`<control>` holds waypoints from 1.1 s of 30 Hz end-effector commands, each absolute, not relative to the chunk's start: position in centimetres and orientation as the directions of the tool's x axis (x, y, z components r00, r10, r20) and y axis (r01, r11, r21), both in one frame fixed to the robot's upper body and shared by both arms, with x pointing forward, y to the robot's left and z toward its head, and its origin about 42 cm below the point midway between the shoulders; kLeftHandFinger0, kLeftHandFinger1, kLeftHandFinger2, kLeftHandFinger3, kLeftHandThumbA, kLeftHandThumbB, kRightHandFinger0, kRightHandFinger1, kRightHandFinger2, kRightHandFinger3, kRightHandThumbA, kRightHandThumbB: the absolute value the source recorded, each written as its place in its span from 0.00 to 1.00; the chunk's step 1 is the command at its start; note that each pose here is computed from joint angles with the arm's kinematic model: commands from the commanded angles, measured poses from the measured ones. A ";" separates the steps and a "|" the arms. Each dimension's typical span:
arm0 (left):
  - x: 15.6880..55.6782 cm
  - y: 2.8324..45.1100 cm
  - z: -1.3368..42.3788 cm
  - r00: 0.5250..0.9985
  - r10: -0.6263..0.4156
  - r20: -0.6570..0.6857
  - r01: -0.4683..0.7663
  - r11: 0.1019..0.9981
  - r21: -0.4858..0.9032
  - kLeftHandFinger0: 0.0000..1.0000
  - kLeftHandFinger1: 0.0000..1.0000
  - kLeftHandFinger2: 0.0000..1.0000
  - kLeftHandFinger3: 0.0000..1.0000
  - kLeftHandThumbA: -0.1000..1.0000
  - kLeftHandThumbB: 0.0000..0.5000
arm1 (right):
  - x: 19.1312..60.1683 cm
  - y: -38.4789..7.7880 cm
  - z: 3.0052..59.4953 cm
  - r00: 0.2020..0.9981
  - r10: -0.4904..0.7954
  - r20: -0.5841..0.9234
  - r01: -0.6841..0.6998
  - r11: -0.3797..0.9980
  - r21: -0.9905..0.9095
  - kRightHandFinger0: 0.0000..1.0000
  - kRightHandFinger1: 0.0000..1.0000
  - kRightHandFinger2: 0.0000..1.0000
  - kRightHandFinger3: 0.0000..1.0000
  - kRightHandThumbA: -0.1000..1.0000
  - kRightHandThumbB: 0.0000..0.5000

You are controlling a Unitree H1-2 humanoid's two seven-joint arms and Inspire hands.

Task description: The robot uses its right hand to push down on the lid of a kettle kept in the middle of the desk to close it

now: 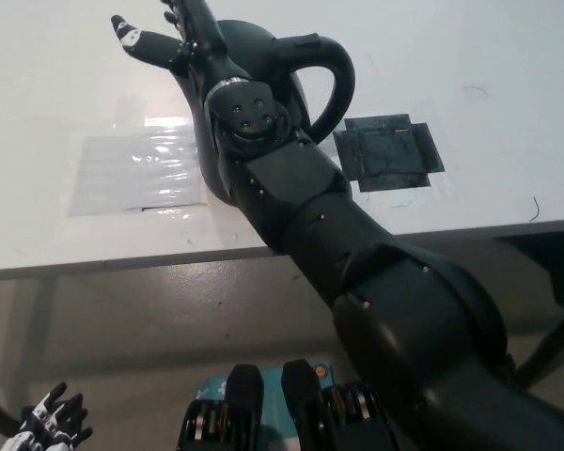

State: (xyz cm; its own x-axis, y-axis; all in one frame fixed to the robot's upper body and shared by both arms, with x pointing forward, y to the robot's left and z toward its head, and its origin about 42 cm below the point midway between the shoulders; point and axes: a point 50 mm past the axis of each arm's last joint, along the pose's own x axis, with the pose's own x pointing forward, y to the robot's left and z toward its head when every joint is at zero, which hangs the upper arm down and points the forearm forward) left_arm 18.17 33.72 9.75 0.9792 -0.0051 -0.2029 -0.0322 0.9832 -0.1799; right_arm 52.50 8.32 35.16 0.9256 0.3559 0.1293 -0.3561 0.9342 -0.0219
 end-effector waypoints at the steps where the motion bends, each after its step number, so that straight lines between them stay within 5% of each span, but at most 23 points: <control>1: 18.2 34.1 10.7 0.986 0.006 -0.166 -0.034 0.984 -0.172 1.00 1.00 1.00 1.00 0.29 0.50 | 52.7 7.9 34.2 0.925 0.371 0.085 -0.373 0.928 0.011 1.00 1.00 1.00 1.00 0.64 0.06; 8: 18.0 34.4 10.6 0.987 0.011 -0.162 -0.043 0.980 -0.193 1.00 1.00 1.00 1.00 0.27 0.48 | 52.9 4.4 28.1 0.952 0.305 -0.001 -0.303 0.946 0.116 1.00 1.00 1.00 1.00 0.60 0.00; 13: 17.9 34.2 10.7 0.986 0.018 -0.164 -0.050 0.980 -0.195 1.00 1.00 1.00 1.00 0.25 0.48 | 51.1 2.6 21.0 0.950 0.294 -0.104 -0.271 0.944 0.189 1.00 1.00 1.00 1.00 0.63 0.12; 21: 17.8 34.1 10.6 0.987 0.020 -0.161 -0.054 0.977 -0.205 1.00 1.00 1.00 1.00 0.26 0.48 | 51.1 2.8 21.3 0.949 0.304 -0.085 -0.284 0.940 0.190 1.00 1.00 1.00 1.00 0.66 0.16; 28: 17.1 34.4 10.5 0.983 0.035 -0.178 -0.071 0.977 -0.202 1.00 1.00 1.00 1.00 0.24 0.48 | 51.4 3.7 23.7 0.944 0.327 0.035 -0.328 0.932 0.154 1.00 1.00 1.00 1.00 0.71 0.16; 31: 16.8 34.7 10.5 0.983 0.039 -0.179 -0.076 0.976 -0.205 1.00 1.00 1.00 1.00 0.24 0.49 | 51.4 5.1 28.4 0.897 0.338 0.283 -0.370 0.927 0.067 1.00 1.00 1.00 1.00 0.59 0.10; 33: 17.1 34.7 10.5 0.984 0.036 -0.175 -0.074 0.975 -0.211 1.00 1.00 1.00 1.00 0.24 0.50 | 51.1 5.7 32.0 0.829 0.361 0.427 -0.416 0.909 0.039 1.00 1.00 1.00 1.00 0.55 0.18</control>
